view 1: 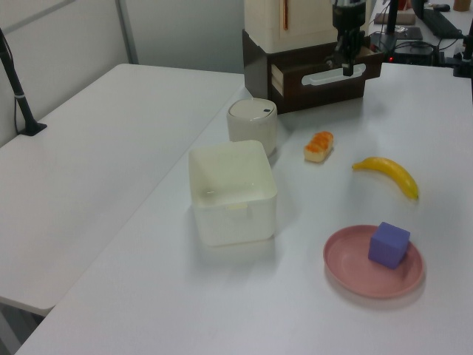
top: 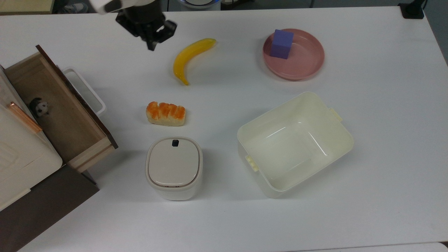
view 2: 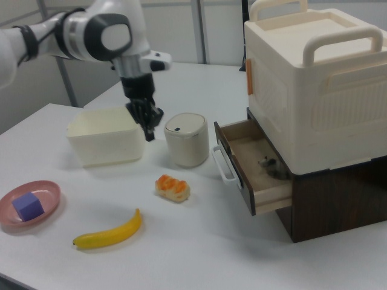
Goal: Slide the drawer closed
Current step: 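Move the gripper toward the open drawer's front panel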
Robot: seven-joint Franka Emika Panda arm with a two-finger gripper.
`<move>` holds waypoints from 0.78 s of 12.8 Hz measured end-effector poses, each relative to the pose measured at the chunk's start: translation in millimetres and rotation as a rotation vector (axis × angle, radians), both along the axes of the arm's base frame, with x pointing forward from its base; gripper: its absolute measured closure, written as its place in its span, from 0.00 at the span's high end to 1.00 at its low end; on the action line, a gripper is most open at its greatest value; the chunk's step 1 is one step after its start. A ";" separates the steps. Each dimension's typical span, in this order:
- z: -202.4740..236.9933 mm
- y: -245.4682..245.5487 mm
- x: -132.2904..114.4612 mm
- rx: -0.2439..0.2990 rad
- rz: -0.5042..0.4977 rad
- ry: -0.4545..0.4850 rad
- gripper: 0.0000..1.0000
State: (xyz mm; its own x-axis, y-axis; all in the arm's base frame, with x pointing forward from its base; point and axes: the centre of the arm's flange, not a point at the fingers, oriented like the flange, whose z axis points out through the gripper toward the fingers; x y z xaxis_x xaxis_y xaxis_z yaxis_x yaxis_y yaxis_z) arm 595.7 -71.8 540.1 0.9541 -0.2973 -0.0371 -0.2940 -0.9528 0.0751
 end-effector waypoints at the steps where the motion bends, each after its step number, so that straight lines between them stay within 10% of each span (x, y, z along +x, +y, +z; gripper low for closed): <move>1: -11.8 -16.3 4.3 -0.007 -0.110 -0.005 0.01; 10: -137.3 -95.8 27.6 -0.036 -0.654 -0.161 0.01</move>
State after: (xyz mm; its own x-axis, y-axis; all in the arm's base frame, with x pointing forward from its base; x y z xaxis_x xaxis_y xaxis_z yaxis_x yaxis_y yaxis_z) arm 623.3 -167.6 402.8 0.5698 -0.8142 0.1113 -0.8199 -0.5724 0.0107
